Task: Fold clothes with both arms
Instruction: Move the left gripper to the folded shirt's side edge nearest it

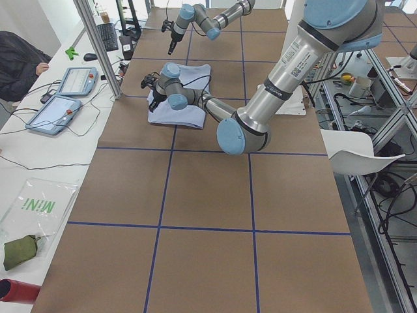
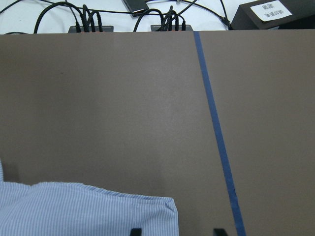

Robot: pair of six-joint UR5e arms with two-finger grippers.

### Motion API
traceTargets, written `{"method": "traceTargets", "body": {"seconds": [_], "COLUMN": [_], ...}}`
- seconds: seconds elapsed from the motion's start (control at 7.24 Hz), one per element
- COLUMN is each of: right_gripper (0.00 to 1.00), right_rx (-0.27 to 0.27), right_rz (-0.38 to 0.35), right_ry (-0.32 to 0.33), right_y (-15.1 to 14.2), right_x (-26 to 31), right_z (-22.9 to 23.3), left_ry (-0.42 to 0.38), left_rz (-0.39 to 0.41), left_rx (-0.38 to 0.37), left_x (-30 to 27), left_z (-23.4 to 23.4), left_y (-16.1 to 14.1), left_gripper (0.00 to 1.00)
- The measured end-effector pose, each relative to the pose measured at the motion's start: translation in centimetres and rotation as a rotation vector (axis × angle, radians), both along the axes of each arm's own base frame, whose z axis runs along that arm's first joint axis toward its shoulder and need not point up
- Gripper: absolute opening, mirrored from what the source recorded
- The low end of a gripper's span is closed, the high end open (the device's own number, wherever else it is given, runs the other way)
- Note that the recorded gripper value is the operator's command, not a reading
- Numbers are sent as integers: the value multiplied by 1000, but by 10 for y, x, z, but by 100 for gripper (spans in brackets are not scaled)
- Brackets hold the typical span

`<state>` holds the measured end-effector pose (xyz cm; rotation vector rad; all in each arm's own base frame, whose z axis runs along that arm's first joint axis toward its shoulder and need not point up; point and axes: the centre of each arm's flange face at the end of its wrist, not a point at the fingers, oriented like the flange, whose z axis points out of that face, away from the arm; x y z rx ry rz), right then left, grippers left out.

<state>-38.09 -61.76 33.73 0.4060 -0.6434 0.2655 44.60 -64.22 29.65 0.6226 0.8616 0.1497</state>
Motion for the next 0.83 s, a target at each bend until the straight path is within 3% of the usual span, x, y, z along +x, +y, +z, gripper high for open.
{"method": "traceTargets", "body": {"seconds": [0.28,0.69,0.83], "right_gripper": [100,100,100], "right_rx": [13,22,26], "right_rz": [-49,-56,-53], "right_ry": [-37,-50,-55], "right_y": [7,12,13], "right_x": [9,14,15], "right_z": [-12,-17,-19], "left_ry": [33,89,94], "left_rz": [52,93,95], "left_rx": [-1,-43,-75], "left_x": [-21,-35,-20], "left_z": [20,50,57], "left_y": [37,130,153], "left_gripper": [100,99,89]}}
